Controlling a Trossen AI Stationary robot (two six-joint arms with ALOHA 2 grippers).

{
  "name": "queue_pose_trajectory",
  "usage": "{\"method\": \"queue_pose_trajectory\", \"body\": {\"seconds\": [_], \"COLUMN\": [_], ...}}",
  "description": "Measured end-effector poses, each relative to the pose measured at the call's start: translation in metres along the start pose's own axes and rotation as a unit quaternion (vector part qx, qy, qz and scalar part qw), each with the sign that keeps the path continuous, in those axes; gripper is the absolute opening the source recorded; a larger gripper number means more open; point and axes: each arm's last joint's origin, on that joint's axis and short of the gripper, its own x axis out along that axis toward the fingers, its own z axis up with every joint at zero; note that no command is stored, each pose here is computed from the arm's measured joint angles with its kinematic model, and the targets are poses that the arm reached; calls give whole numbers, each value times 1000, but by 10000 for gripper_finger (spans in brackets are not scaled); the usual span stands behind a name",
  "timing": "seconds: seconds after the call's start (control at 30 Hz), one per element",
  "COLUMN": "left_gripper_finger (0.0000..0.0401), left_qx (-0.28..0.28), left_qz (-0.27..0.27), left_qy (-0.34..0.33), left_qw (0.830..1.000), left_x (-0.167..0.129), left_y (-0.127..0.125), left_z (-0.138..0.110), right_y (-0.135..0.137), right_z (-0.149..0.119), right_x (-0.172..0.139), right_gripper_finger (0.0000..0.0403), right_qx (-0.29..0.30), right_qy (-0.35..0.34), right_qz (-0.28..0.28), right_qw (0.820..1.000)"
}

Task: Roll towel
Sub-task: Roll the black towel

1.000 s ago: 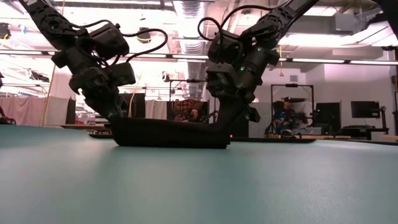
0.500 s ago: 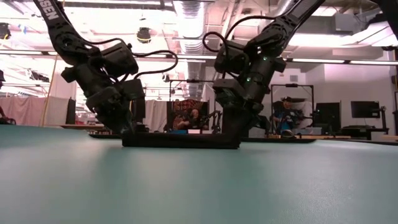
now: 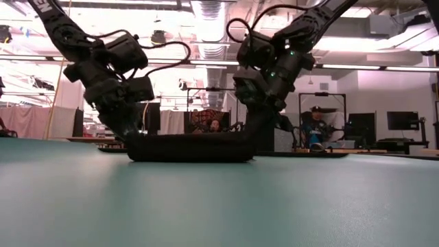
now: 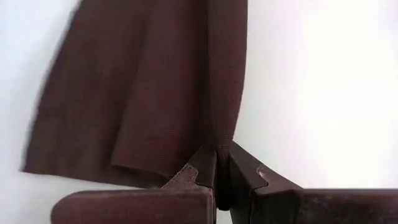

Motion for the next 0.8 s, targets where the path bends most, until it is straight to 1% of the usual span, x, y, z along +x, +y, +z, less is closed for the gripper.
{"method": "queue_pose_trajectory", "body": {"seconds": [0.17,0.37,0.47,0.67,0.8], "left_gripper_finger": [0,0,0,0,0], "left_qx": [-6,-13,-18,-29,-35], "left_qz": [6,13,16,-3,-9], "left_qy": [-3,13,18,20,19], "left_qw": [1000,1000,1000,999,999], "left_x": [-6,-4,-2,0,1], "left_y": [2,9,13,20,22], "left_z": [0,-4,-6,-8,-8], "right_y": [-6,-14,-21,-32,-38], "right_z": [5,12,14,20,24], "right_x": [-2,-4,-6,-10,-12], "right_gripper_finger": [19,19,19,19,19], "right_qx": [10,21,32,58,65], "right_qy": [-3,-12,-12,-19,-23], "right_qz": [8,27,21,25,34], "right_qw": [1000,999,999,998,997]}}
